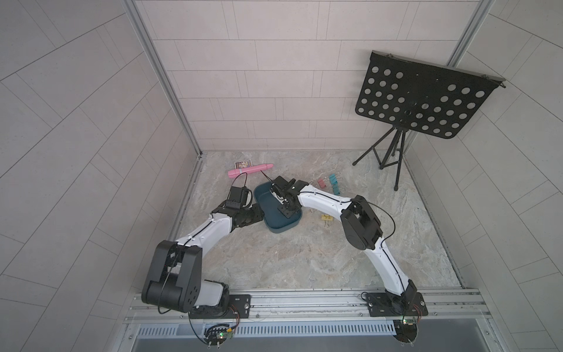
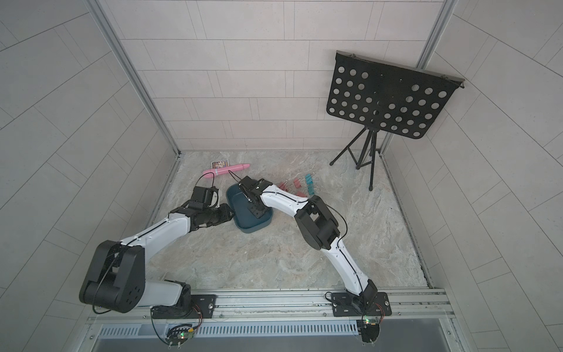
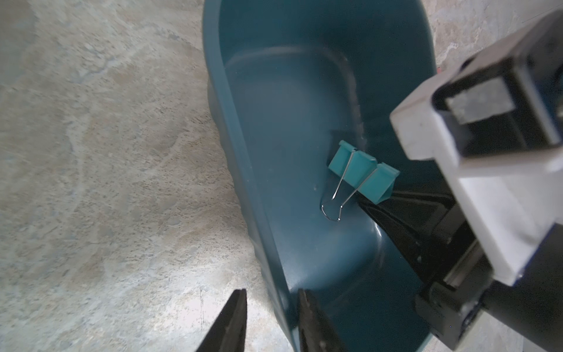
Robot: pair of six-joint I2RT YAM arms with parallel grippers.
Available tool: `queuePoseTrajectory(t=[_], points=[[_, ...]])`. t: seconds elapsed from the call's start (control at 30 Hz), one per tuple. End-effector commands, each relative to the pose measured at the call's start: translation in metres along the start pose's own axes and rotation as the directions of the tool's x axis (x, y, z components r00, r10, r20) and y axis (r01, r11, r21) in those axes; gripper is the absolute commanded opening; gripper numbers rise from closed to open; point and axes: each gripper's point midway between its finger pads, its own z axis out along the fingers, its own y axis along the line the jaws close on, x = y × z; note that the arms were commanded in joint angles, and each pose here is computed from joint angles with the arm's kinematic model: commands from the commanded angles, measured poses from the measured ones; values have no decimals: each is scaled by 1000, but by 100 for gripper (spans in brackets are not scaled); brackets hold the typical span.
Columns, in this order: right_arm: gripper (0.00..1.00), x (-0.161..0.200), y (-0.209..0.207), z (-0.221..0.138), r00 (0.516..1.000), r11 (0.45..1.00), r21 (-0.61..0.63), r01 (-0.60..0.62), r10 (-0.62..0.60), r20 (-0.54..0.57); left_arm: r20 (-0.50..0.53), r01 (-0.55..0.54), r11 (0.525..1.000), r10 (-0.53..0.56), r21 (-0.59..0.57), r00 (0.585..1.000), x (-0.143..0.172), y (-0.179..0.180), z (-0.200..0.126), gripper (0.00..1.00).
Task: Take out the binder clips from the storage box
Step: Pick up the binder clip from the storage box, then place the binder clip at the center of the board.
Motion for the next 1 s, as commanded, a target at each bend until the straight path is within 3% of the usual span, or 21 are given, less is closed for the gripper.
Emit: queuePoseTrajectory(t=[0.0, 0.6, 0.8, 0.97], points=[[3, -4, -3, -9, 1000, 1000, 20, -2, 1, 24, 13, -28, 1000, 28, 9, 1000, -7, -6, -2, 37], [0, -28, -17, -94, 978, 1000, 14, -6, 3, 206, 16, -30, 1000, 30, 7, 999, -7, -6, -3, 37], [0, -13, -52, -119, 983, 989, 145, 7, -33, 180, 16, -31, 1000, 31, 3, 999, -7, -5, -3, 37], [0, 19, -97, -136, 992, 974, 227, -17, -11, 123, 19, -37, 999, 38, -12, 999, -7, -2, -3, 37]])
